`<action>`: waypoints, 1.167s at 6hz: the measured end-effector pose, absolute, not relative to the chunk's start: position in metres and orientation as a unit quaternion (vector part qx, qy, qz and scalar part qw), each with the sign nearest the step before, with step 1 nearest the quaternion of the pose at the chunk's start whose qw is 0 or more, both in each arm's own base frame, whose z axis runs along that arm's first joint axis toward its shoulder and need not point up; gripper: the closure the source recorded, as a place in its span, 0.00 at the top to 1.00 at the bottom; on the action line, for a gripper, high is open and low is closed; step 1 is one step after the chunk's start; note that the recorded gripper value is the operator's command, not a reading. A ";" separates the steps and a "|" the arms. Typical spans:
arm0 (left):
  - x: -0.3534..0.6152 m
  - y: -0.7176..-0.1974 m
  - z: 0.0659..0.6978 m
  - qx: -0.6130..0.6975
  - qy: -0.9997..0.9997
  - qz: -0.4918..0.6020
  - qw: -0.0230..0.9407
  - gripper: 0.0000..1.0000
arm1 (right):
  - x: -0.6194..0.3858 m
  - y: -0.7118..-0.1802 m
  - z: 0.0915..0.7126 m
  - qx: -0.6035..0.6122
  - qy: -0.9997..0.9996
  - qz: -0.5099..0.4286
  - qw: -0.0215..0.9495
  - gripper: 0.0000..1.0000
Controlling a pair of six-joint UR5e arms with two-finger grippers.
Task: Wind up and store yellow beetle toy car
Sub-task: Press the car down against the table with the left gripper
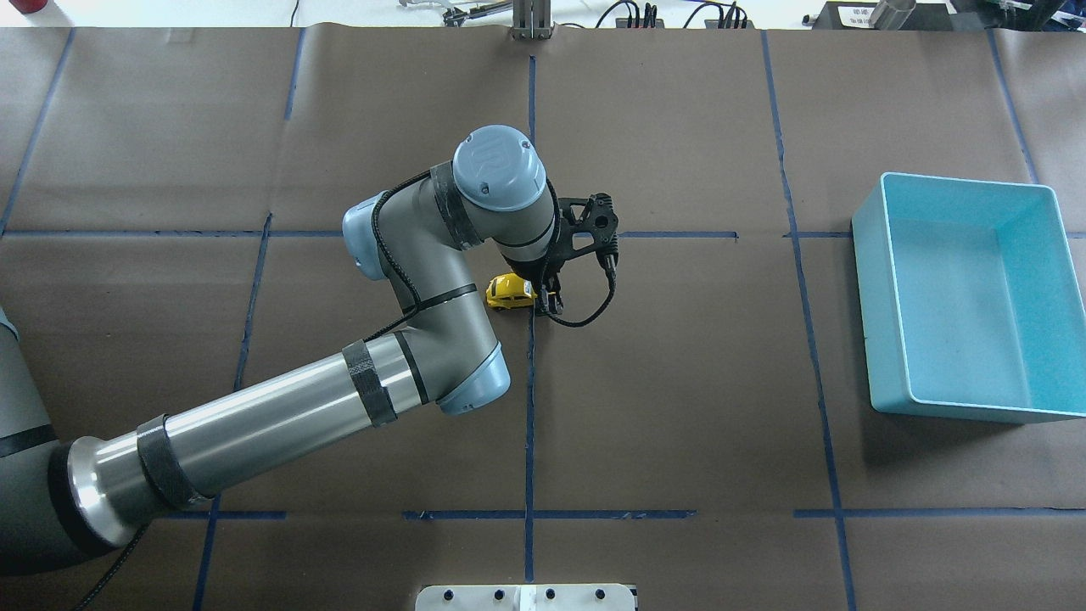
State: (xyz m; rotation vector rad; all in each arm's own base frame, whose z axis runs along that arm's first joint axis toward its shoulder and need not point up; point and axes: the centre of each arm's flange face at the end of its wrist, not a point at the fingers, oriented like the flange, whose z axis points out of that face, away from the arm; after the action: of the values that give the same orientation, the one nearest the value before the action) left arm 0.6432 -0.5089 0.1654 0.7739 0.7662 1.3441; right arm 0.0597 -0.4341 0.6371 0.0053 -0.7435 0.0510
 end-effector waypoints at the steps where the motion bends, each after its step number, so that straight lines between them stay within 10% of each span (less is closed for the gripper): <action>1: 0.642 -0.509 0.169 0.341 0.337 0.591 0.648 0.00 | 0.060 -0.434 0.637 0.002 -0.363 0.025 0.931 1.00; 7: 0.628 -0.507 0.197 0.347 0.339 0.589 0.647 0.00 | 0.060 -0.434 0.637 0.003 -0.363 0.025 0.931 1.00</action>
State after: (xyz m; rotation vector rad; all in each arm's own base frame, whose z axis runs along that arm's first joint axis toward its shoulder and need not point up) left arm 0.6283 -0.5068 0.1967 0.7887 0.7713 1.3387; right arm 0.0596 -0.4341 0.6370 0.0054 -0.7435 0.0506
